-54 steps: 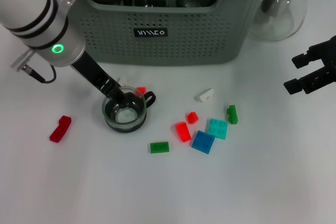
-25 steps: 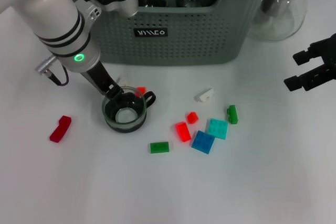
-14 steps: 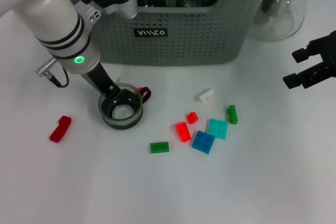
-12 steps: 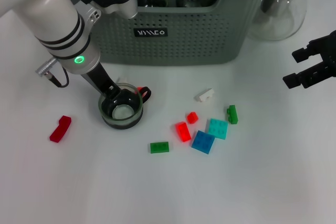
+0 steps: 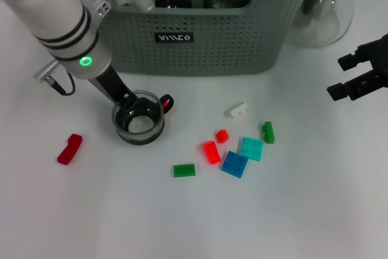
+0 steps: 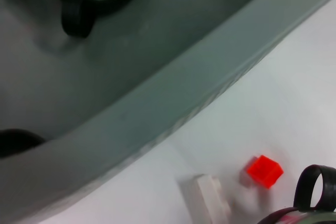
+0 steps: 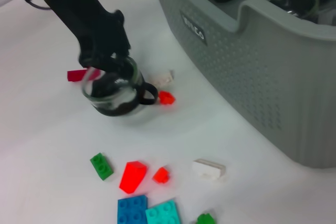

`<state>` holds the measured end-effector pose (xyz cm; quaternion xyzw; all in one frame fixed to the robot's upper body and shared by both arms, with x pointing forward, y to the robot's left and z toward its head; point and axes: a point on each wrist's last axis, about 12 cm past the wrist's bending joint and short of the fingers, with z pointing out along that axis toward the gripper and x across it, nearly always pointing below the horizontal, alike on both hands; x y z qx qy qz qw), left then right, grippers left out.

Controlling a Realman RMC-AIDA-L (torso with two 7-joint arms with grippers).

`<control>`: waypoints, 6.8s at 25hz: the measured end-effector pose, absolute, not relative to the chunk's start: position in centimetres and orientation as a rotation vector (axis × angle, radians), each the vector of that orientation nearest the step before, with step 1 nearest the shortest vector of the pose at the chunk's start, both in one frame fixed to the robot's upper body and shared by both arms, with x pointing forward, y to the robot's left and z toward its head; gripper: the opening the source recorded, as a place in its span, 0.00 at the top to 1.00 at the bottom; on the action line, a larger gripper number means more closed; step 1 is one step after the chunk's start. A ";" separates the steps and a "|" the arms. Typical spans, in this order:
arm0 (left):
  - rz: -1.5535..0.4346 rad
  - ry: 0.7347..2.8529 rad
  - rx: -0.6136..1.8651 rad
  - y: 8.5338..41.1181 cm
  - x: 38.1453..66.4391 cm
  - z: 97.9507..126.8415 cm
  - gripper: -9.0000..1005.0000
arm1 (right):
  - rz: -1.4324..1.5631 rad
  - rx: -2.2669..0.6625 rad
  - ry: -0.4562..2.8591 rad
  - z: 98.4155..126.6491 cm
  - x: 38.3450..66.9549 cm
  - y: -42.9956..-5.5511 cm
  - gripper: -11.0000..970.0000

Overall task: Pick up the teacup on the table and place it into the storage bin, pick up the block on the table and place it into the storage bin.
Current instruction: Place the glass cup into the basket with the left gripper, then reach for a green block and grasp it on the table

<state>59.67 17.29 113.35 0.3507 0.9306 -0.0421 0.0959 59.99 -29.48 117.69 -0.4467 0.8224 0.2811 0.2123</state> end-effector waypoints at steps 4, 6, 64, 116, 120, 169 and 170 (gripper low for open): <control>-0.169 2.774 1.021 17.7 59.4 114.2 0.93 | 0.775 -1.241 2.288 117.6 60.0 -29.5 0.03; -0.221 2.780 1.020 17.9 59.1 114.9 0.94 | 0.775 -1.242 2.288 117.6 60.0 -29.5 0.03; -0.105 2.342 0.770 14.4 70.6 119.5 0.93 | 0.732 -1.286 2.361 118.0 61.3 -27.5 0.03; -1.083 1.569 0.815 22.9 57.6 126.8 0.32 | 0.745 -1.305 2.337 118.0 61.2 -27.6 0.03; -1.121 1.527 0.873 23.7 55.0 124.1 0.26 | 0.751 -1.320 2.336 118.0 61.1 -27.4 0.03; -0.958 1.736 1.313 24.9 50.8 108.0 0.08 | 0.267 -1.967 2.251 111.9 61.1 -14.5 0.03; -0.956 1.737 1.312 24.9 50.8 108.0 0.08 | 0.260 -1.975 2.246 111.8 61.1 -14.3 0.03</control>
